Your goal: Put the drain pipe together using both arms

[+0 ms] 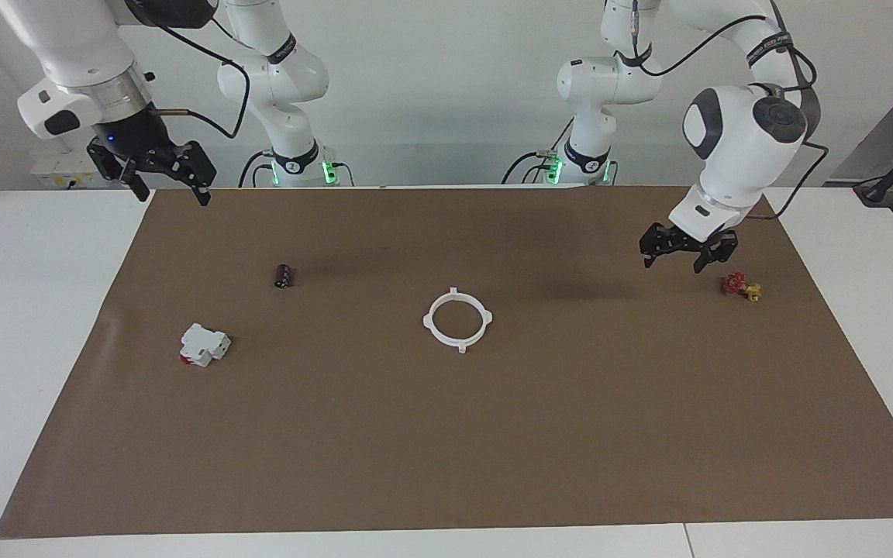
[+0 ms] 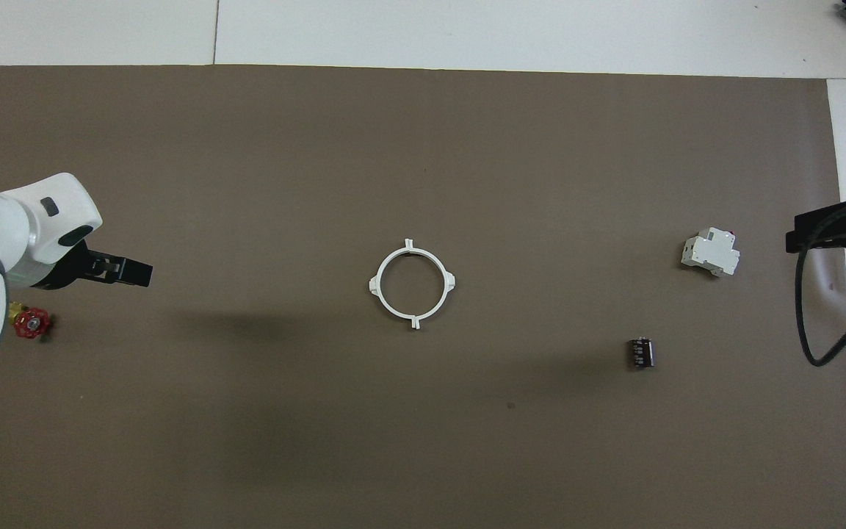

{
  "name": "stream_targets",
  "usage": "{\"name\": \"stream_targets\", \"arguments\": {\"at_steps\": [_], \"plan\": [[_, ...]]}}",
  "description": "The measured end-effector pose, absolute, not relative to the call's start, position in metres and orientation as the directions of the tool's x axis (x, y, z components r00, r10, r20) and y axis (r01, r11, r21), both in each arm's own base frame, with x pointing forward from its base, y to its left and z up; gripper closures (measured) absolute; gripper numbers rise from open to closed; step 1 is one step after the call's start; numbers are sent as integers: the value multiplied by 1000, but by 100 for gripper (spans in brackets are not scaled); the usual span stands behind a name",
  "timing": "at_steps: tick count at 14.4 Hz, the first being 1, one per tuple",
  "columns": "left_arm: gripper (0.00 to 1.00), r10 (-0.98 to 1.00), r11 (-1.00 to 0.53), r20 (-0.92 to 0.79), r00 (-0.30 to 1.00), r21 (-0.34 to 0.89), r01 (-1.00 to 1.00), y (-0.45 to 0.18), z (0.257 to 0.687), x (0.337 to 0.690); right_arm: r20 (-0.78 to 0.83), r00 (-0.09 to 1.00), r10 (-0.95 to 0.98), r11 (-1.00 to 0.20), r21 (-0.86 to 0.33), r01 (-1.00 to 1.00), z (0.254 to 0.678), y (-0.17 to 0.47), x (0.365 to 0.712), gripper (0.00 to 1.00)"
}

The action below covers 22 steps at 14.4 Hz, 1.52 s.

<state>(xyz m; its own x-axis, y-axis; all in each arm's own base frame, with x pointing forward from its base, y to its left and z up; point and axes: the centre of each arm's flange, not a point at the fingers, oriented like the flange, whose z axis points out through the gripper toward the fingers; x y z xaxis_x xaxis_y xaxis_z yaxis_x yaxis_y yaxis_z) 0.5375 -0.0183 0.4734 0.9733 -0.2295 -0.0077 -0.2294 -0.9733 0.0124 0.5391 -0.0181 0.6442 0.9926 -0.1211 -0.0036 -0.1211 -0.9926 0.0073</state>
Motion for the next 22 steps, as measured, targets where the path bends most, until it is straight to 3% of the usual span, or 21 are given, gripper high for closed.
{"name": "stream_targets", "arguments": {"at_steps": [10, 22], "plan": [[0, -203, -979, 50, 978, 5, -204, 13, 623, 549, -4, 993, -121, -993, 7, -121, 644, -18, 539, 0], [0, -74, -997, -18, 997, 18, -74, 5, 625, 545, -4, 993, -121, -993, 7, -121, 644, -18, 539, 0]]}}
